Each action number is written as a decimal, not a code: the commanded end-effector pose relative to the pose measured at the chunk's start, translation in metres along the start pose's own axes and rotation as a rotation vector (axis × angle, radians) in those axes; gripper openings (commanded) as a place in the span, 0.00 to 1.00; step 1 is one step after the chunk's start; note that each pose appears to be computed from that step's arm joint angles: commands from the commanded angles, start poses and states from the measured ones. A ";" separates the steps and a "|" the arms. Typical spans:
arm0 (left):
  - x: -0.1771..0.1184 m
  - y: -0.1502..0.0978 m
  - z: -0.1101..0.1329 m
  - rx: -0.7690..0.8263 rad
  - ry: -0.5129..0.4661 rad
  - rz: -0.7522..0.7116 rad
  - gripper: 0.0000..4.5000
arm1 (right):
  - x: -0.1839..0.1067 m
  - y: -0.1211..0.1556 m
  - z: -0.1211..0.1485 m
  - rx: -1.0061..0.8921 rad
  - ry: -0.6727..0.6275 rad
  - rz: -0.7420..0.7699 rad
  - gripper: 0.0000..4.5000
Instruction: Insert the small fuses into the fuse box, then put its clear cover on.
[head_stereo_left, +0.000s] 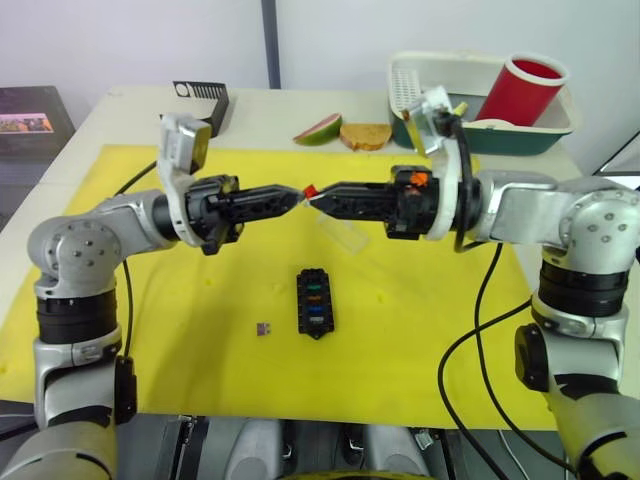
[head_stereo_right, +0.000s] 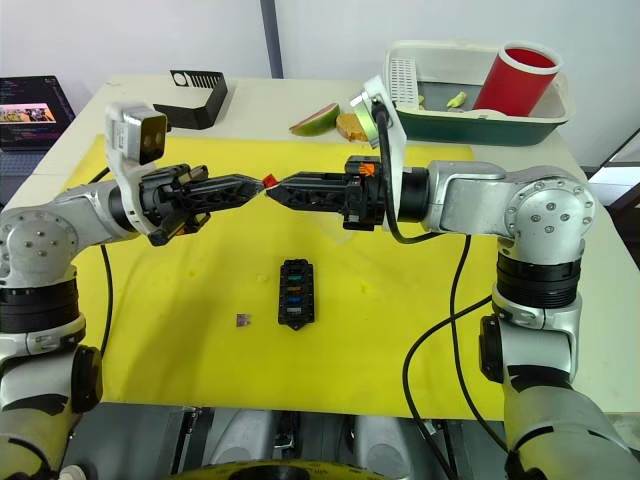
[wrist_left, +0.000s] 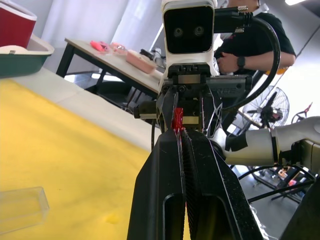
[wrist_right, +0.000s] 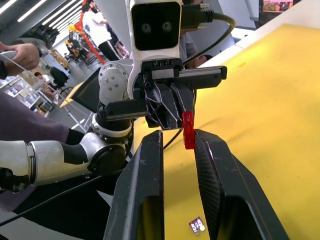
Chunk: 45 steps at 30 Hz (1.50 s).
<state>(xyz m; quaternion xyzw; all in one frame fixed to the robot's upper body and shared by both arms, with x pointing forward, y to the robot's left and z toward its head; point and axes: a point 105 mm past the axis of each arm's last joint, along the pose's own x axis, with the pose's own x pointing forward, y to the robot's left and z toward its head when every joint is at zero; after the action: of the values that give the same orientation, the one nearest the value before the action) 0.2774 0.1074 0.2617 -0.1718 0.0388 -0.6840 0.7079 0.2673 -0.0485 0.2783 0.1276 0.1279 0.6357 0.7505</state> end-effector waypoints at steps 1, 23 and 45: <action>-0.001 -0.003 0.007 0.038 -0.011 -0.004 0.00 | -0.001 0.011 0.008 -0.041 -0.025 0.037 0.21; -0.008 0.008 -0.006 0.109 0.133 0.088 0.19 | 0.001 0.002 -0.002 -0.169 0.143 -0.079 0.00; -0.040 0.056 -0.115 0.482 0.630 0.165 1.00 | 0.020 -0.047 -0.066 -0.669 0.658 -0.056 0.00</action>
<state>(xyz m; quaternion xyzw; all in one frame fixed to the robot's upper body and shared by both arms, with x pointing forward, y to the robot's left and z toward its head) 0.2945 0.1244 0.1218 0.2120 0.1254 -0.6366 0.7308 0.2901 -0.0378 0.1888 -0.3165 0.1729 0.6287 0.6890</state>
